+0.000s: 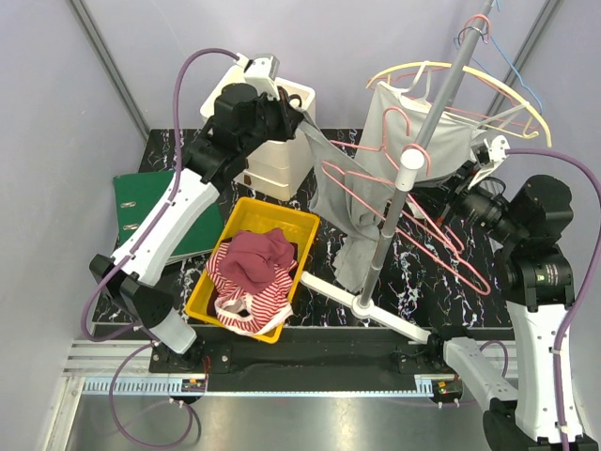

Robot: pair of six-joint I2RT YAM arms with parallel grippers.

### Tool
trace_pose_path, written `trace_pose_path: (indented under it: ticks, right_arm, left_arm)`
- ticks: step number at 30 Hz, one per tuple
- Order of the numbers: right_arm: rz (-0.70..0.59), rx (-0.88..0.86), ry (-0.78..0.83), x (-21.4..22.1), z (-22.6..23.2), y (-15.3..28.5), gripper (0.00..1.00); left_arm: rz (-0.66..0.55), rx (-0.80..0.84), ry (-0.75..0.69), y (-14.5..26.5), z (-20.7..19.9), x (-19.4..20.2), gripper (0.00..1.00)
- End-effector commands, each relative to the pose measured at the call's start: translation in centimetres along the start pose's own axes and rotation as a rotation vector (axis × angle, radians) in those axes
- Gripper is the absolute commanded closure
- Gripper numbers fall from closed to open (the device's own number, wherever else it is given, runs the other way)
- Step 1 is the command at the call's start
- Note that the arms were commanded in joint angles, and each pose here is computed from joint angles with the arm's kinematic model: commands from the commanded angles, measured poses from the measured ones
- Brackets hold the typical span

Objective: Remove the tank top from the hanger

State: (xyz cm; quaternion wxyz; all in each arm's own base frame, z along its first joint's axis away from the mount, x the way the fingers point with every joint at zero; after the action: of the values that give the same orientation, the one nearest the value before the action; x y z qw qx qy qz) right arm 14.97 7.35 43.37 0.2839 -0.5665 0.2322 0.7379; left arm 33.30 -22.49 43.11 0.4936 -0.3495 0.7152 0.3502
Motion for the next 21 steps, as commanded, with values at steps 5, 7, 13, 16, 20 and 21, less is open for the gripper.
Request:
trace_pose_path:
  ticks: [5, 7, 13, 16, 20, 21]
  right_arm:
    - [-0.131, 0.025, -0.009, -1.9, 0.4, 0.0, 1.00]
    - [-0.145, 0.035, -0.006, -2.1, 0.5, 0.1, 1.00]
    - [-0.157, 0.003, -0.024, -2.0, 0.7, 0.0, 1.00]
    - [-0.148, 0.007, -0.019, -2.0, 0.3, -0.4, 1.00]
    - [-0.135, 0.020, -0.015, -1.8, -0.4, -0.9, 1.00]
    - [-0.133, 0.018, -0.014, -1.9, -0.5, -1.0, 1.00]
  left_arm:
    - [0.073, -0.040, 0.044, -1.2, 1.9, 3.1, 1.00]
    - [0.082, -0.041, 0.052, -0.9, 2.0, 3.8, 1.00]
    - [0.147, 0.041, 0.060, -0.7, 1.6, 5.4, 0.99]
    - [0.161, 0.191, 0.055, 0.4, 0.4, 5.8, 0.76]
    - [0.065, 0.181, 0.033, 4.1, 0.3, 4.3, 0.36]
    - [0.052, 0.172, 0.023, 4.8, 0.5, 4.3, 0.30]
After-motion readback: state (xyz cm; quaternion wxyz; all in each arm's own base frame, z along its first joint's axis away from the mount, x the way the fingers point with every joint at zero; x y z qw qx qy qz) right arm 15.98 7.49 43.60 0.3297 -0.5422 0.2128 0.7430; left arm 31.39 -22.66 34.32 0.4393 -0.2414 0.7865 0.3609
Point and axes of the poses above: each gripper's point midway between its finger pads, its own y axis back along the fingers, its own z axis along the line the jaws close on, x = y × z, the point moved 9 cm from there along y, back along the fingers, and after that the axes turned 4 degrees about -y, right-handed, at the moved point
